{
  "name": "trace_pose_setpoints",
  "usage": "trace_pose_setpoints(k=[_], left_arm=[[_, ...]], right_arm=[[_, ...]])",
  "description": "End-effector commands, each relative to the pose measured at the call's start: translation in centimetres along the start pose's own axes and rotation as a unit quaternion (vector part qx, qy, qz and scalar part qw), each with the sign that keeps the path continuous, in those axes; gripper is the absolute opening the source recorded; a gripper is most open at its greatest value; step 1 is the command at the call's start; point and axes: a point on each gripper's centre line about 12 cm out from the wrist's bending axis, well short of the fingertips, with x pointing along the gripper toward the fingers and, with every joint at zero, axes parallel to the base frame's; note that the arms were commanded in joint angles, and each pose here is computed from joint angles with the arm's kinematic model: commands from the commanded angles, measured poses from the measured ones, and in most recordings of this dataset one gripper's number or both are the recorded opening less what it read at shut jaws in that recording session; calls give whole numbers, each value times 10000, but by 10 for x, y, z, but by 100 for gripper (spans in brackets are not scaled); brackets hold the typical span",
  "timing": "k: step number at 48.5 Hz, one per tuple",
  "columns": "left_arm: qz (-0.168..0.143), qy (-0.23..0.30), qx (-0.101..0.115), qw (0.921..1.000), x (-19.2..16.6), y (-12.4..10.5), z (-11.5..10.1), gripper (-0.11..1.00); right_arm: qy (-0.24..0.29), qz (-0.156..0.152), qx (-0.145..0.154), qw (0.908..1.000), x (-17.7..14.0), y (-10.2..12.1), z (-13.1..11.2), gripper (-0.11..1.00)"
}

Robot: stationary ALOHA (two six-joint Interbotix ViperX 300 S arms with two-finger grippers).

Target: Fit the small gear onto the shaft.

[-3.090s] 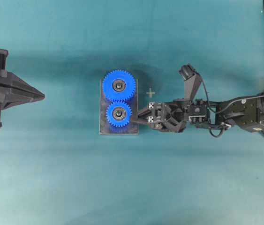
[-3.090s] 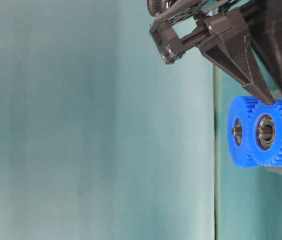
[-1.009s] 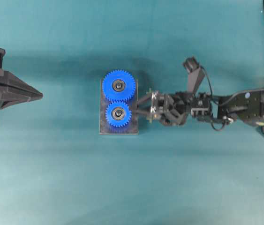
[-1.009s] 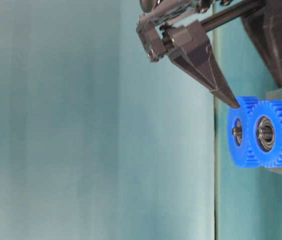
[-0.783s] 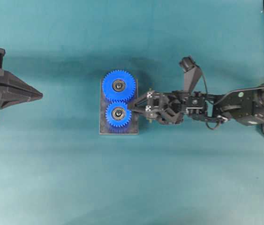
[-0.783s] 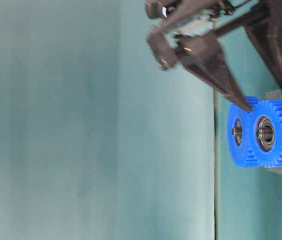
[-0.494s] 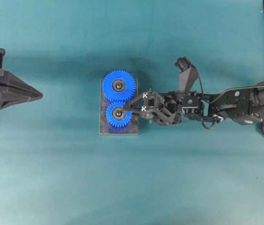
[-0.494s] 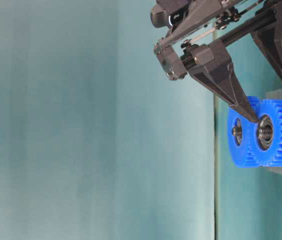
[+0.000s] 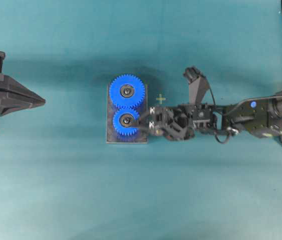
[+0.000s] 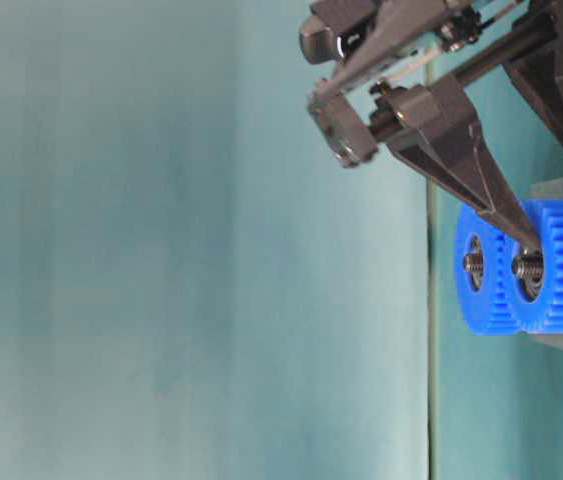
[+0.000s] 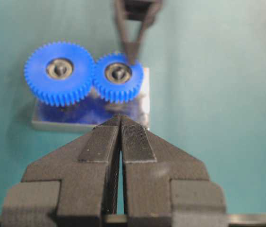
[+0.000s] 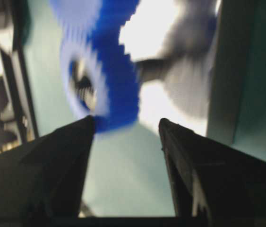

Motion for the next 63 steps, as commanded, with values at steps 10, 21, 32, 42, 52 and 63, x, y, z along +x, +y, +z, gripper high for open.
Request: trace_pose_setpoints(k=[10,21,32,42,52,63], left_arm=[[-5,-123,7,9999,-3,0,6,0],[-7,-161,7,9999,-4,0,8,0],[-9,-192,14,9998,-6,0,8,0],[-15,-237,7,9997,-7,-1,8,0],[-16,-260,7,9997,-9,0,7,0],[-17,-291,14,9996,-9,0,7,0]], right_arm=[[216,438,-30,9988,-9,27,-17,58],[255,598,-379,9972,-35,32,-14,58],[309,614,-1067,9919,-56,41,-13,57],[289,784,-1664,9825,-64,43,-12,57],[203,1019,-2269,9684,-71,43,-11,57],[187,922,-3028,9484,-72,34,-10,57]])
